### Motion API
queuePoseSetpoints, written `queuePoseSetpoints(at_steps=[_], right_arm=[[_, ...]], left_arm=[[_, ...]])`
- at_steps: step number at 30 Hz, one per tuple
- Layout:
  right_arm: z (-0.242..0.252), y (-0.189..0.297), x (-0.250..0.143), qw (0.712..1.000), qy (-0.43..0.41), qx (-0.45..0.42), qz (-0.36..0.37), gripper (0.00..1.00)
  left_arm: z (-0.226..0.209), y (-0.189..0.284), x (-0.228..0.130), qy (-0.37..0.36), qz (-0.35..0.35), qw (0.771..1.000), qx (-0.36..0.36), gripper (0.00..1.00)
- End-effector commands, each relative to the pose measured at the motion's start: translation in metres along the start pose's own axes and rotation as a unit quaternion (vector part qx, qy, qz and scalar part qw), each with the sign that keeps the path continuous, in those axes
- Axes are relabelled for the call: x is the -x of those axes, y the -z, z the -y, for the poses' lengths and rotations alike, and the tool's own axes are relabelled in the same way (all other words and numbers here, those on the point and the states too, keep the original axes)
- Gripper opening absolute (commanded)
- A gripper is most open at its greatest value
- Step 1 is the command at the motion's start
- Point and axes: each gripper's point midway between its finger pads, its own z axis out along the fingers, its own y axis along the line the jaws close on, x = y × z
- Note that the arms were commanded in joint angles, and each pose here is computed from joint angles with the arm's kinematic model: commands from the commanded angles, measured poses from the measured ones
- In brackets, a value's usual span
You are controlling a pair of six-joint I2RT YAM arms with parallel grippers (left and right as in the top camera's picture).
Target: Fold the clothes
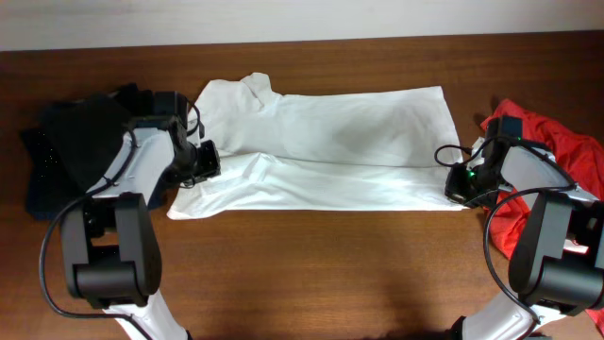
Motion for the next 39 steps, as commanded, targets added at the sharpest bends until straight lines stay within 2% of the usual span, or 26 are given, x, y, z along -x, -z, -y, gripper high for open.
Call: queuePoseSetpoints(at_steps=[1,4,5,7,11,15,25,35,37,39], right_arm=[[-0.001,-0.004,-0.006,1.0,0.001,-0.001,-0.01,0.09],[-0.001,-0.004,-0.006,1.0,0.001,-0.001,-0.01,0.09],[-0.001,-0.004,-0.006,1.0,0.001,-0.001,-0.011,0.13],[-0.001,-0.001,-0.006,1.0,0.0,-0.001,-0.015,0.2],[-0.003,0.024,0.015,1.0,-0.003,0.002,0.011,0.26],[-0.007,0.048,0.046,0.998,-0.001,0.009,0.06,0.27],[0.011,0.027,0.037,0.998,-0.006,-0.033,0.045,0.29],[0.014,0.01,0.033,0.999,-0.009,-0.035,0.022,0.27],[0.014,0.01,0.033,0.999,-0.009,-0.035,0.023,0.19],[0.014,0.01,0.033,0.999,-0.009,-0.035,0.023,0.16]], left_arm=[[-0.017,-0.023,-0.019,0.003,-0.013,1.0,0.024,0.33],[-0.028,-0.03,-0.025,0.004,-0.014,0.999,0.045,0.35],[-0.028,-0.03,-0.026,0.004,-0.014,0.999,0.045,0.41],[-0.028,-0.03,-0.026,0.004,-0.014,0.999,0.045,0.41],[-0.028,-0.03,-0.026,0.004,-0.015,0.999,0.045,0.42],[-0.028,-0.03,-0.026,0.004,-0.015,0.999,0.045,0.42],[-0.028,-0.03,-0.026,0.004,-0.015,0.999,0.045,0.43],[-0.028,-0.03,-0.026,0.004,-0.015,0.999,0.045,0.42],[-0.028,-0.03,-0.026,0.004,-0.015,0.999,0.045,0.42],[-0.028,-0.03,-0.026,0.004,-0.015,0.999,0.045,0.42]])
